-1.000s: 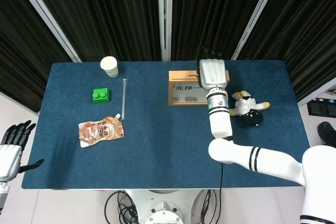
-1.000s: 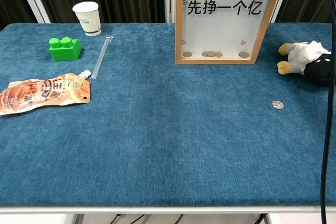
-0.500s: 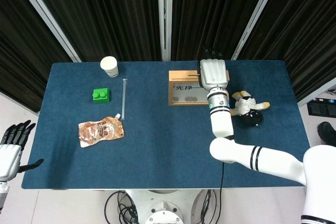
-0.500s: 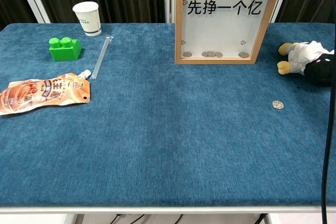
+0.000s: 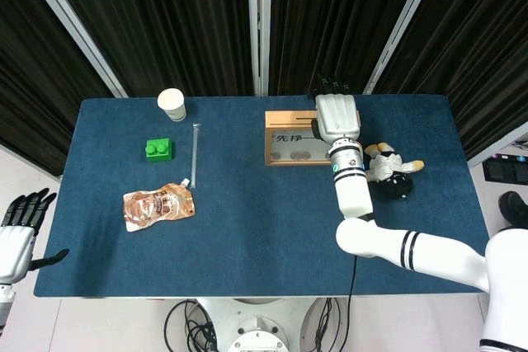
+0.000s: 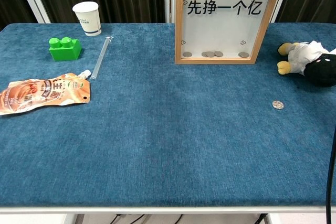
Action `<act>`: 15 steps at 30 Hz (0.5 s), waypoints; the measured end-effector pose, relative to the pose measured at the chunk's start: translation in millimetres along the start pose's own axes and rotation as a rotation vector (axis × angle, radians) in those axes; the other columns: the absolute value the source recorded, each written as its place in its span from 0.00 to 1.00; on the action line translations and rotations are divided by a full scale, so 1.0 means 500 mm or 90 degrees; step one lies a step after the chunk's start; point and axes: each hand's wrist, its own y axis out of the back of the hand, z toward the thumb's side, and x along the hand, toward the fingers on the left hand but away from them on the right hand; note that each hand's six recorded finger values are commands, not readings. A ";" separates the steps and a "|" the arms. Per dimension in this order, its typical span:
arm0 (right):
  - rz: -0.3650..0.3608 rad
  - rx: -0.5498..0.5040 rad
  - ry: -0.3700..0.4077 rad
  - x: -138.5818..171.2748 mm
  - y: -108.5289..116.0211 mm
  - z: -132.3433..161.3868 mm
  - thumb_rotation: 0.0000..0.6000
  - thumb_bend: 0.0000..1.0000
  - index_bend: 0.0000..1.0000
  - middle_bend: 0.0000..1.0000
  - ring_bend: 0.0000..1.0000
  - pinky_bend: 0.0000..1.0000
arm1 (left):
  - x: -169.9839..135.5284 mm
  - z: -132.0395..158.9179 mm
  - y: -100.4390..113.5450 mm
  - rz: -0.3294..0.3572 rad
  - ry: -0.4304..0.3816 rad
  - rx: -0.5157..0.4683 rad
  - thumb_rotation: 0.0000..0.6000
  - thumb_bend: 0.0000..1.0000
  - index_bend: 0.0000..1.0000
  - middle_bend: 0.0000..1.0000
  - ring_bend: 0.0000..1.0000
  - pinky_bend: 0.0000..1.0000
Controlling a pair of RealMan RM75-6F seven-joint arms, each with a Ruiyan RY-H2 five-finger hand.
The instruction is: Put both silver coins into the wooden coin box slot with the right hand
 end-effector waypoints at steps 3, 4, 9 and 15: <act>-0.008 -0.009 0.009 0.007 0.009 -0.002 1.00 0.37 0.29 0.00 0.00 0.00 | 0.000 0.001 0.001 0.001 -0.001 0.000 1.00 0.02 0.05 0.01 0.00 0.00; -0.012 -0.013 0.014 0.012 0.014 -0.002 1.00 0.37 0.29 0.00 0.00 0.00 | 0.000 0.002 0.001 0.001 -0.001 0.000 1.00 0.02 0.05 0.01 0.00 0.00; -0.047 -0.019 0.054 0.050 0.045 -0.007 1.00 0.37 0.29 0.00 0.00 0.00 | 0.001 0.000 0.000 0.000 0.003 0.001 1.00 0.02 0.05 0.01 0.00 0.00; -0.116 0.004 0.123 0.141 0.070 -0.051 1.00 0.35 0.29 0.01 0.00 0.00 | 0.004 0.003 -0.002 0.000 0.002 0.004 1.00 0.02 0.05 0.01 0.00 0.00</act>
